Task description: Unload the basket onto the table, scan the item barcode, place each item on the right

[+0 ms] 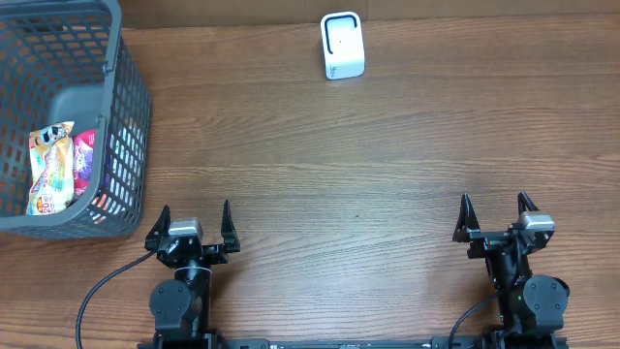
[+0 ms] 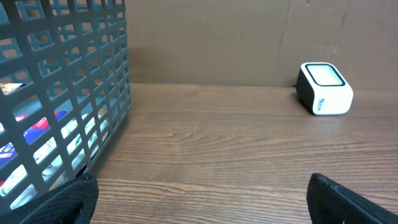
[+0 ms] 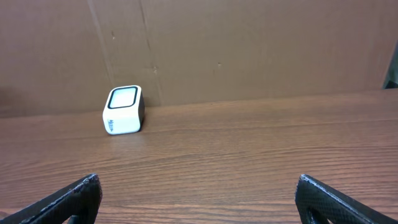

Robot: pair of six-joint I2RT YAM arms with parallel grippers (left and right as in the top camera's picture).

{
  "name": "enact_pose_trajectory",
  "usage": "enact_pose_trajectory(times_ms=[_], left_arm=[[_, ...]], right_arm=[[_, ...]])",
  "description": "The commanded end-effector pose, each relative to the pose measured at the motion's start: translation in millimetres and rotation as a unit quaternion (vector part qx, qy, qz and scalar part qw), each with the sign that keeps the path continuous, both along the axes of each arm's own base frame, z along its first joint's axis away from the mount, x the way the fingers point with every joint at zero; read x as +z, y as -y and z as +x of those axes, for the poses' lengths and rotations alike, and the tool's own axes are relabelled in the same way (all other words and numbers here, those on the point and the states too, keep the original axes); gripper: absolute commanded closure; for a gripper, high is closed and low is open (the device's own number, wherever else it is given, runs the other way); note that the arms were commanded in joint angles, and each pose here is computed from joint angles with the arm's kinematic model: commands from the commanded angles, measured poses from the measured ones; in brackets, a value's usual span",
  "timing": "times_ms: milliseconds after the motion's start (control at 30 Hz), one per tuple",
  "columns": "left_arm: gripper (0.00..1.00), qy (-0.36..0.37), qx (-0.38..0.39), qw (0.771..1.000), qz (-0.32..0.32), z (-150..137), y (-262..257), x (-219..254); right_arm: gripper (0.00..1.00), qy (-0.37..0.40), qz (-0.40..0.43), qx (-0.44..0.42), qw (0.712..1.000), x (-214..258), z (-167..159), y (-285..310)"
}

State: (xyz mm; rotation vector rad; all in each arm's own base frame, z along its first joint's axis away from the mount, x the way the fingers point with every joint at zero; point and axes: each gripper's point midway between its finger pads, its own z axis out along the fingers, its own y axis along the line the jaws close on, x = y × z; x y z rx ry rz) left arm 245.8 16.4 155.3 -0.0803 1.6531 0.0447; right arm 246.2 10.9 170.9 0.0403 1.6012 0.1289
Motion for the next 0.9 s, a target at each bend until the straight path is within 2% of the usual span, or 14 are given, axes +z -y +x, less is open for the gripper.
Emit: enact_pose_trajectory(times_ms=[0,867], left_arm=[[0.00,0.004,-0.001,1.000,0.010,-0.2,-0.3,1.1],[0.00,0.004,-0.001,1.000,0.010,-0.2,-0.3,1.0]], right_arm=[[0.00,0.003,-0.002,-0.003,1.000,-1.2,0.1,1.3],[0.00,0.003,-0.002,-0.004,1.000,-1.2,0.1,1.4]])
